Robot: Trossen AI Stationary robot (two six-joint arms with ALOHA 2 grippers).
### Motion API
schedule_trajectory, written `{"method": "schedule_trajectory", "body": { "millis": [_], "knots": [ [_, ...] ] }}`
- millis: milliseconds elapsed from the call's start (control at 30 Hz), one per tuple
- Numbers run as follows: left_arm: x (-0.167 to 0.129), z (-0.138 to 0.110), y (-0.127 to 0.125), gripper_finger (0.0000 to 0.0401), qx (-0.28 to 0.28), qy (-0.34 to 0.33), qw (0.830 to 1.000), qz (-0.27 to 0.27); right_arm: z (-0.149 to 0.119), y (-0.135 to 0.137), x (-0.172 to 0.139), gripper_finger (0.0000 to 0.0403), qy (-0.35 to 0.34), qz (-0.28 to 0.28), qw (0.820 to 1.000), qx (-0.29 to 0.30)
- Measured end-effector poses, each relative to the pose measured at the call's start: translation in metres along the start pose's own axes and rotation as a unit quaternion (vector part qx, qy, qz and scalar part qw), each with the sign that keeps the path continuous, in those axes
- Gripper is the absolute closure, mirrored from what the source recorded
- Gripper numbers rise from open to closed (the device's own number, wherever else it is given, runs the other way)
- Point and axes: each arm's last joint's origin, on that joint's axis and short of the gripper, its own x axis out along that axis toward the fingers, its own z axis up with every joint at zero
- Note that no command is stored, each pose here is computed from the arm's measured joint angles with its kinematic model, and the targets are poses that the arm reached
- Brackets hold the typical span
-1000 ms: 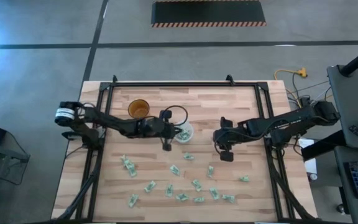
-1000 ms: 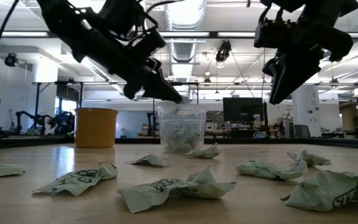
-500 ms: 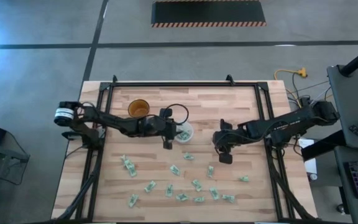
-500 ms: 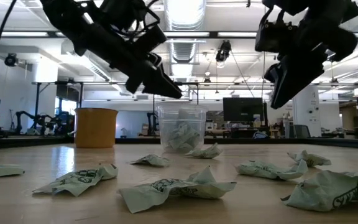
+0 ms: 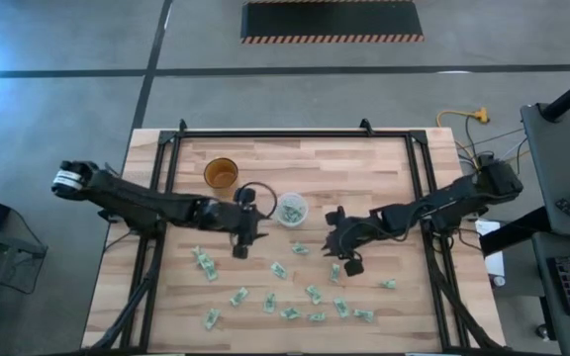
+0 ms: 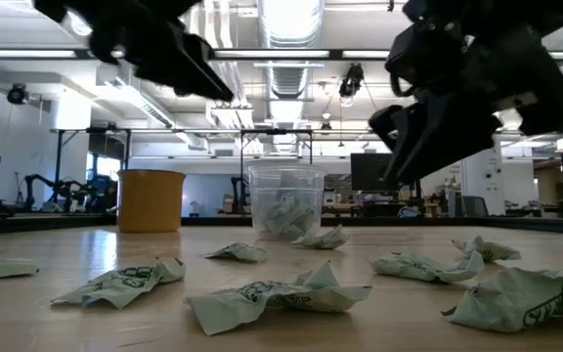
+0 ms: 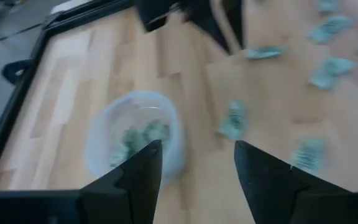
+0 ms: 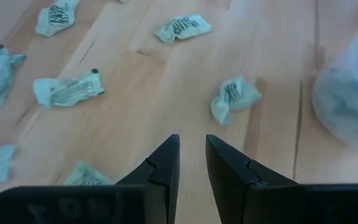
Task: Pick and place Stevia / Truvia into bins
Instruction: Put the stevia packet into the transparent container
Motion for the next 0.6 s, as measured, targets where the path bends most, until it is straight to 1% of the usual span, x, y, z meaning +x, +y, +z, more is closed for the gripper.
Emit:
{"method": "schedule_trajectory", "body": {
  "millis": [133, 233, 267, 333, 533, 600],
  "knots": [
    [-0.019, 0.002, -0.016, 0.0216, 0.0, -0.002, 1.0, -0.031, 0.006, -0.001, 0.016, 0.0335, -0.002, -0.001, 1.0, -0.027],
    [-0.028, 0.003, -0.027, 0.0216, 0.0, 0.0, 0.999, -0.036, 0.008, -0.002, 0.029, 0.0335, 0.011, 0.0, 0.999, -0.04],
    [-0.031, 0.001, -0.03, 0.0216, 0.003, 0.009, 0.999, -0.034, 0.008, -0.002, 0.034, 0.0335, 0.017, 0.001, 0.999, -0.044],
    [-0.033, 0.001, -0.034, 0.0216, 0.005, 0.007, 1.0, -0.026, 0.008, -0.004, 0.042, 0.0335, 0.028, -0.001, 0.998, -0.053],
    [-0.035, 0.0, -0.039, 0.0216, 0.015, 0.012, 1.0, -0.017, 0.015, -0.009, 0.053, 0.0335, 0.052, -0.057, 0.995, -0.059],
    [-0.035, 0.0, -0.039, 0.0216, 0.015, 0.013, 1.0, -0.017, 0.017, -0.009, 0.052, 0.0335, 0.065, -0.061, 0.994, -0.057]
  ]
}}
